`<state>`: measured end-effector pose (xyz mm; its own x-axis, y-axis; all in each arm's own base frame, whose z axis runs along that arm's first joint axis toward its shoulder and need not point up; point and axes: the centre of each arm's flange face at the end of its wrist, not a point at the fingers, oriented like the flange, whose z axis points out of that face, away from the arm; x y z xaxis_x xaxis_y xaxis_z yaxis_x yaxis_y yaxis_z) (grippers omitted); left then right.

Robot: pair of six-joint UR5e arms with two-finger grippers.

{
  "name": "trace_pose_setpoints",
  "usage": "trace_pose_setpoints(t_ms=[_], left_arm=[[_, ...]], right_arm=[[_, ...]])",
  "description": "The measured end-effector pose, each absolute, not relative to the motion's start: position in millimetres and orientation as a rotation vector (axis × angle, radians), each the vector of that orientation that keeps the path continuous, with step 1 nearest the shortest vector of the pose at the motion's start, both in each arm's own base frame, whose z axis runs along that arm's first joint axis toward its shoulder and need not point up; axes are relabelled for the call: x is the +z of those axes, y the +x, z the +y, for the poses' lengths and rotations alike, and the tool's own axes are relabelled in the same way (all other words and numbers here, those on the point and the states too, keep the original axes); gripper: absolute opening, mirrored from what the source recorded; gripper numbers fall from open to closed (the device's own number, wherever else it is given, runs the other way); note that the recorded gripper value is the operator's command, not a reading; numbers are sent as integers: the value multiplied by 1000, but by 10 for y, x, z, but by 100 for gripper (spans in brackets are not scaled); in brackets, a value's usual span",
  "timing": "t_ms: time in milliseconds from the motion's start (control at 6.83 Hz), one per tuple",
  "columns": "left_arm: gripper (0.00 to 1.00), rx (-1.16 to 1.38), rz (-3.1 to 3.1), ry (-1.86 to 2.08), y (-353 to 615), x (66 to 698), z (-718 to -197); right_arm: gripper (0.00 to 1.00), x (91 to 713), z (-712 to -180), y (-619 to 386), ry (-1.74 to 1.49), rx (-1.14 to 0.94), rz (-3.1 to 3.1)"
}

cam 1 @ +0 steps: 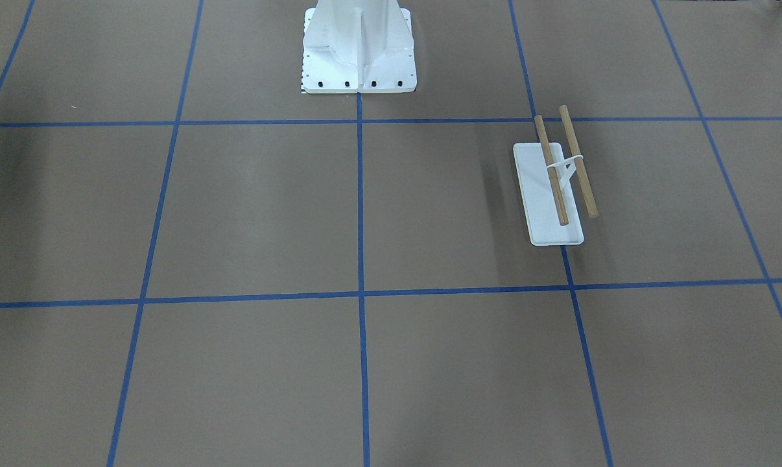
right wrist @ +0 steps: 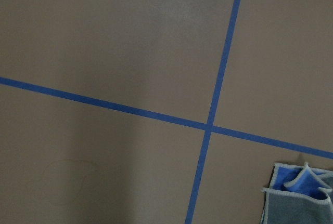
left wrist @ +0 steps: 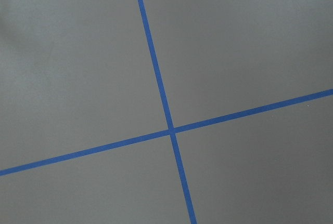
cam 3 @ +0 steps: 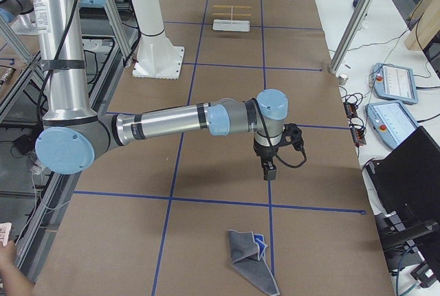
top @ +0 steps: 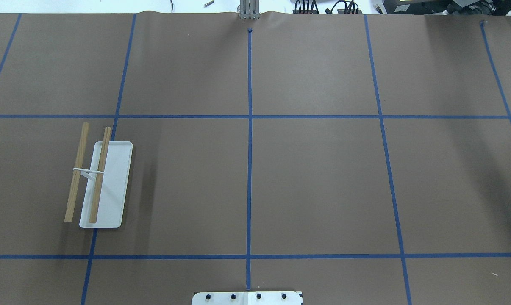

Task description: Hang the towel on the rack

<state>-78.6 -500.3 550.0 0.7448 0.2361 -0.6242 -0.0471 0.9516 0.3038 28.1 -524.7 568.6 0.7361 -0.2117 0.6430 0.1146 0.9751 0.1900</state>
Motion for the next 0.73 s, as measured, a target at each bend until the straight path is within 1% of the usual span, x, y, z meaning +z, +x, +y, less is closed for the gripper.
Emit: trace_pose_setpoints(t_ms=[439, 732], left_arm=[[98, 166, 784, 280, -729, 5670, -4758], [98, 163, 795, 268, -720, 5761, -4682]], right_arm=[[100, 5722, -5263, 180, 127, -194, -739], [100, 5717, -5265, 124, 123, -204, -744]])
